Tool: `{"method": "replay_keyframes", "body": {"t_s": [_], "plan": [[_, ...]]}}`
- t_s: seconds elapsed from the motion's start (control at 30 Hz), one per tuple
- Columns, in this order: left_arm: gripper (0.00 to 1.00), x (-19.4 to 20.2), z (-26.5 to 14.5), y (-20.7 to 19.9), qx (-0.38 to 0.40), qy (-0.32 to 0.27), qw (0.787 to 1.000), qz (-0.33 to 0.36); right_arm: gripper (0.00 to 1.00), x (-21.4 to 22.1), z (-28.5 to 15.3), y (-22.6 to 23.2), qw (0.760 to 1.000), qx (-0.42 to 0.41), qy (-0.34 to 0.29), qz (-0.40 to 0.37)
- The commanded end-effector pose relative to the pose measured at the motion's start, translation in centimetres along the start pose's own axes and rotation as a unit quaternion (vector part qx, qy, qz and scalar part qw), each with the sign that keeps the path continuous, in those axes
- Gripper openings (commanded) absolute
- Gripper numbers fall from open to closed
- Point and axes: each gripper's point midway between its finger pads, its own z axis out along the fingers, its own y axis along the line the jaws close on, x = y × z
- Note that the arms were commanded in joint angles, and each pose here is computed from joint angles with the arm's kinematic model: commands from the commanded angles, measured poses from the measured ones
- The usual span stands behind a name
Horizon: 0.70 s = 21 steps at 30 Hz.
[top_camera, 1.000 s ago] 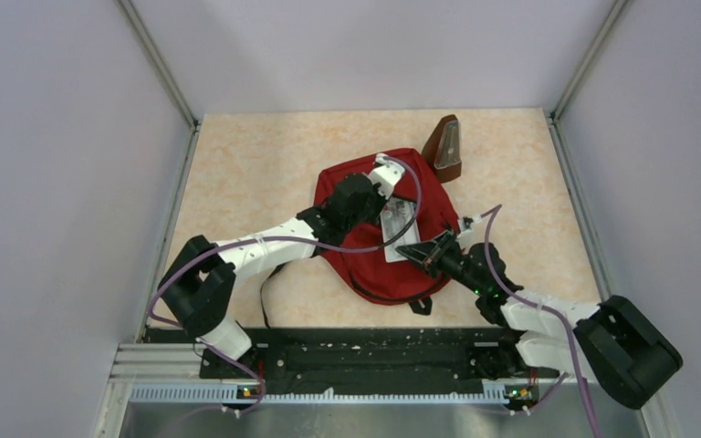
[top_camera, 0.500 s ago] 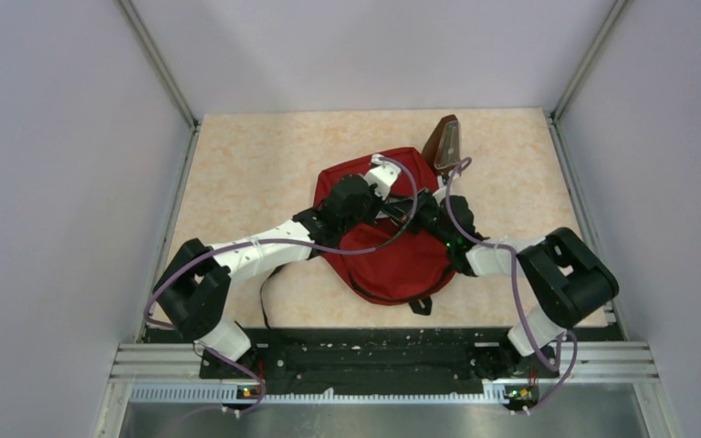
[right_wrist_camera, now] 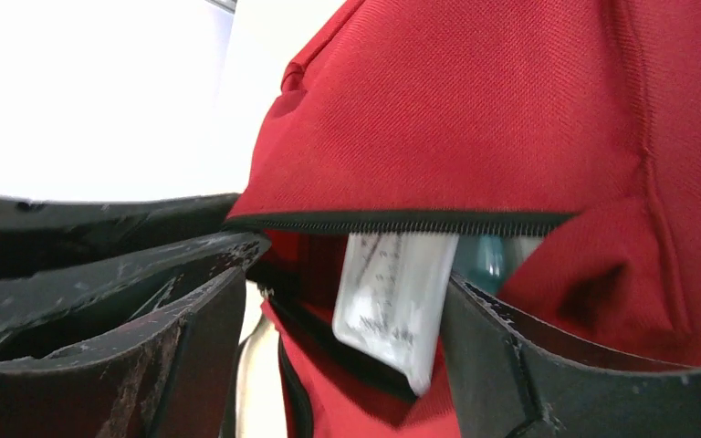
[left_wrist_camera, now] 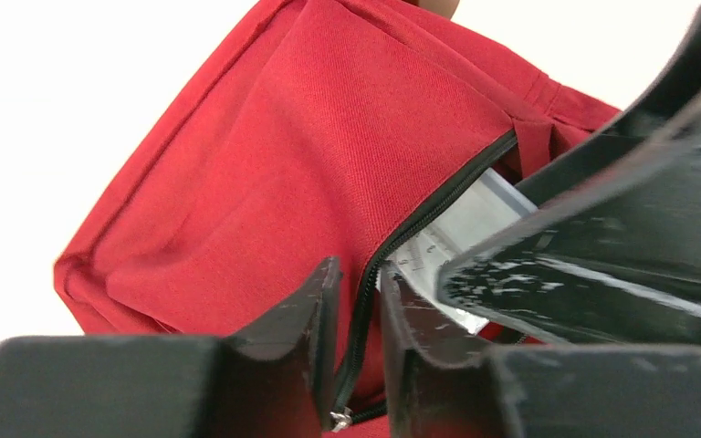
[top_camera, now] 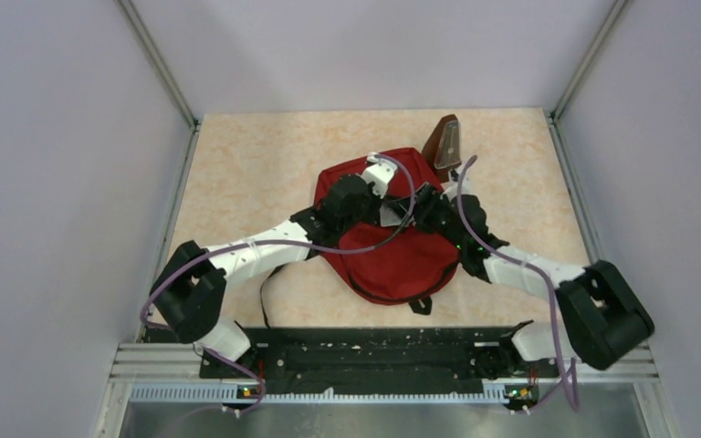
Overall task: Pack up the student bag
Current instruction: Place the stationery in the student bag.
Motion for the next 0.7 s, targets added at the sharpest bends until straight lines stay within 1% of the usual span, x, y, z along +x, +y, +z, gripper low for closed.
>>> {"method": "replay_keyframes", "body": {"t_s": [0.0, 0.07, 0.13, 0.17, 0.27, 0.37, 0.43, 0.6, 0.67], "plan": [[0.38, -3.4, -2.2, 0.4, -0.009, -0.034, 0.998, -0.045, 0.74, -0.8, -3.0, -1.4, 0.997, 0.038, -0.014, -0.068], [0.52, -3.2, -3.0, 0.3, -0.006, -0.021, 0.998, -0.055, 0.73, -0.8, -4.0, -1.9, 0.995, 0.051, -0.013, -0.084], [0.61, -3.0, -3.7, 0.2, -0.002, -0.014, 0.997, -0.072, 0.69, -0.9, -4.6, -2.8, 0.992, 0.072, -0.016, -0.099], [0.64, -2.4, -4.2, 0.1, -0.002, 0.001, 0.997, -0.080, 0.67, -0.8, -4.7, -3.0, 0.991, 0.076, -0.013, -0.105], [0.71, -1.5, -5.7, 0.4, -0.013, 0.009, 0.993, -0.115, 0.57, -0.3, -4.7, -3.7, 0.990, 0.082, -0.001, -0.118], [0.75, -0.7, -6.9, 0.8, -0.017, 0.008, 0.987, -0.157, 0.47, 0.1, -4.3, -3.6, 0.990, 0.072, 0.004, -0.121], [0.76, 0.0, -7.5, 1.0, -0.017, 0.008, 0.983, -0.184, 0.41, 0.3, -3.9, -3.2, 0.991, 0.059, 0.013, -0.122], [0.77, 1.0, -9.2, 1.7, -0.023, -0.004, 0.973, -0.229, 0.21, 0.0, -3.3, -2.2, 0.991, 0.045, 0.014, -0.122], [0.77, 1.5, -9.6, 2.2, -0.030, -0.004, 0.971, -0.237, 0.18, -0.3, -3.3, -1.9, 0.991, 0.044, 0.012, -0.123]]}}
